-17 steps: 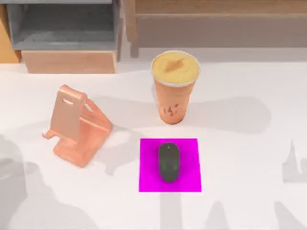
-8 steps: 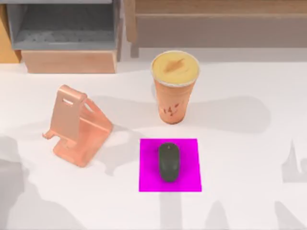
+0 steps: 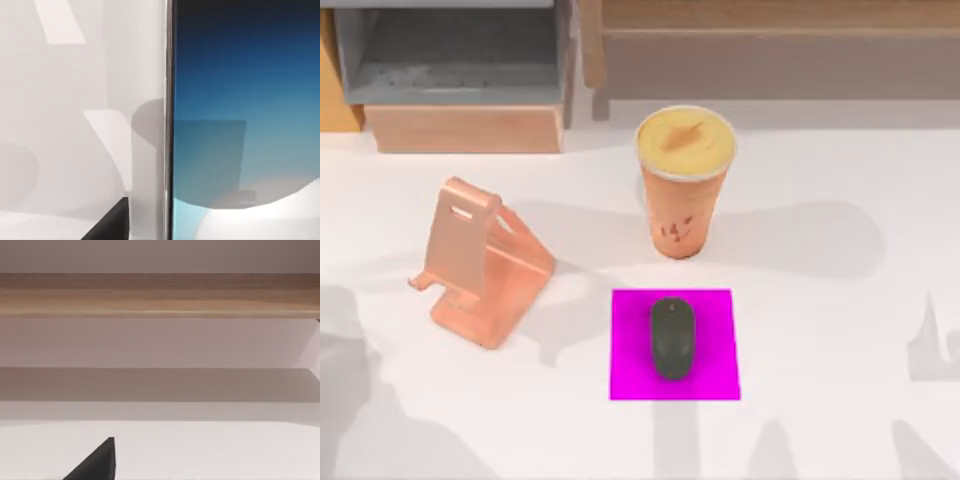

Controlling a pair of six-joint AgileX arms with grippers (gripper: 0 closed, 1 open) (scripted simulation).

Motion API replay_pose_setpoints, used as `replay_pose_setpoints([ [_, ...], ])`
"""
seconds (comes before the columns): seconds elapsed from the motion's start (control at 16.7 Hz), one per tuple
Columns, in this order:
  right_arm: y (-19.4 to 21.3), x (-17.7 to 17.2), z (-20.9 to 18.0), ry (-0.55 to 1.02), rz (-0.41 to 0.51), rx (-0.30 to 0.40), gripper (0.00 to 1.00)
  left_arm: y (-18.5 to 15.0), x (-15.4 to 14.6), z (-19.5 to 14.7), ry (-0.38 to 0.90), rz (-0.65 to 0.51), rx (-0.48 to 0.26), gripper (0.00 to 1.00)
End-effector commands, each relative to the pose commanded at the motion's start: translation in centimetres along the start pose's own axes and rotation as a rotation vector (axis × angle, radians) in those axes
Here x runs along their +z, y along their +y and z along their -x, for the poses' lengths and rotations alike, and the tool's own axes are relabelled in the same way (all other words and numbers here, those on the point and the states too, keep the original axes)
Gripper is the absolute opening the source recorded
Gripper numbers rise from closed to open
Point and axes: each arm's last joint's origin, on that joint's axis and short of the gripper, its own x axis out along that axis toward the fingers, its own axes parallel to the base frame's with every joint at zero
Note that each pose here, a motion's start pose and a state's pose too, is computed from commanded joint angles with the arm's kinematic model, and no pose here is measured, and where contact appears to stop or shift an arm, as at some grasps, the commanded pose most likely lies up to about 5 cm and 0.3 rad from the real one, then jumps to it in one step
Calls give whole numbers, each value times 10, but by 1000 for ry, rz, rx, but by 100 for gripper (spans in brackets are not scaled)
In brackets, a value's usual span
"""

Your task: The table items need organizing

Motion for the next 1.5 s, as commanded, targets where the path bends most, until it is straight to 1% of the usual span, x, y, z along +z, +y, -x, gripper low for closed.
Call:
replay_pose_setpoints([
  [0.3, 0, 0, 0, 0, 0, 0, 100, 0, 0, 0, 0, 0, 0, 2],
  [0.36, 0, 0, 0, 0, 0, 0, 100, 0, 0, 0, 0, 0, 0, 0],
  [0.78, 0, 0, 0, 0, 0, 0, 100, 0, 0, 0, 0, 0, 0, 0],
  [0.84, 0, 0, 0, 0, 0, 0, 100, -1, 0, 11, -18, 5, -1, 0],
  [1.5, 0, 0, 0, 0, 0, 0, 100, -1, 0, 41, -18, 5, -1, 0],
])
